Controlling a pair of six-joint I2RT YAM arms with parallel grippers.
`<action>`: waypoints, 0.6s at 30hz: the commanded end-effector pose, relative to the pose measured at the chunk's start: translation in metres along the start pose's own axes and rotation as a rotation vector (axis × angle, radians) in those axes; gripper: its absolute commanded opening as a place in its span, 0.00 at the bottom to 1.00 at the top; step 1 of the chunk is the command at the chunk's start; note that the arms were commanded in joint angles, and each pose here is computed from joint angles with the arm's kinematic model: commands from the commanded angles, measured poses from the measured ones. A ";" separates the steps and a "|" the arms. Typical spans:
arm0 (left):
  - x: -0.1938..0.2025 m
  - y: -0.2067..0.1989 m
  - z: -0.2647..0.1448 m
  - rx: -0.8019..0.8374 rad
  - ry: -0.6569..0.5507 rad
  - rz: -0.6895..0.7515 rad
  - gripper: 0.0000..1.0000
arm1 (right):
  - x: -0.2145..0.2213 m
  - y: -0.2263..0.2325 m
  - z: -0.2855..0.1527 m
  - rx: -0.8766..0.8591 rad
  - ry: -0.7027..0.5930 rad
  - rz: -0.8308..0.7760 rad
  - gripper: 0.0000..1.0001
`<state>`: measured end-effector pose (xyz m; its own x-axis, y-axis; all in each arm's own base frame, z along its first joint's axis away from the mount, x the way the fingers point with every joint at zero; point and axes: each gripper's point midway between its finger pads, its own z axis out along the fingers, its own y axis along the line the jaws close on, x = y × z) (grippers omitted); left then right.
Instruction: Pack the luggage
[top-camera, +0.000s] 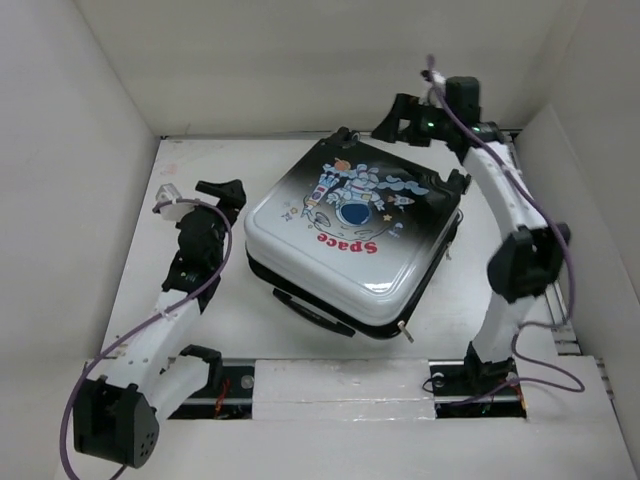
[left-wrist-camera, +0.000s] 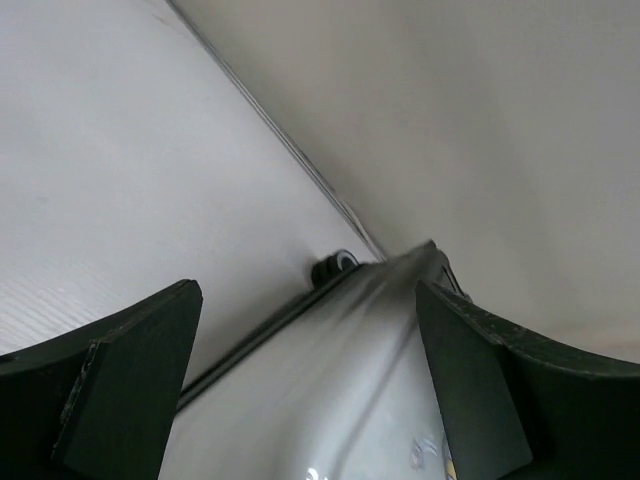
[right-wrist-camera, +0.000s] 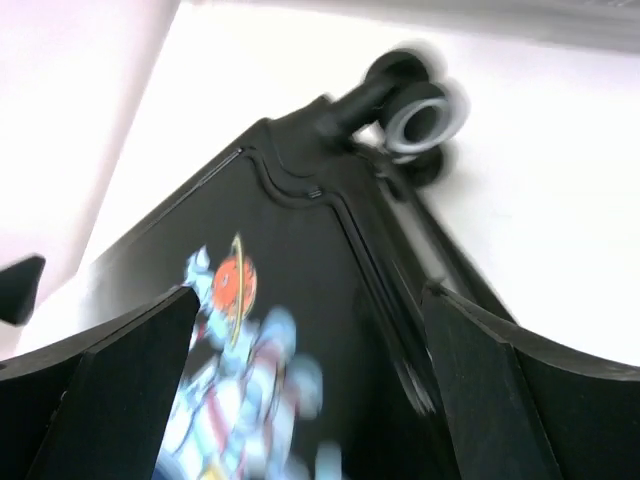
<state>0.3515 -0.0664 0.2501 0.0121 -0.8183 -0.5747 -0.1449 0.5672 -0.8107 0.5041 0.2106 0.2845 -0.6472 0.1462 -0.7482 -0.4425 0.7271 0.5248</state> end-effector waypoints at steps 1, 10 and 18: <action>-0.010 0.025 0.008 -0.105 -0.059 0.063 0.85 | -0.057 0.005 -0.100 0.145 -0.304 -0.051 1.00; 0.015 0.056 0.046 -0.150 0.125 0.026 0.86 | 0.111 -0.054 -0.235 0.596 -0.569 0.193 0.00; 0.052 0.055 0.051 -0.082 0.276 0.002 0.83 | 0.176 -0.064 -0.198 0.487 -0.429 0.233 0.00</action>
<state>0.3868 -0.0566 0.1464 -0.2353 -0.8117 -0.5346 -0.3372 0.5840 -0.7384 0.2796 0.0417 0.1856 -0.3652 0.4972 -0.7870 0.1615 0.8665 0.4724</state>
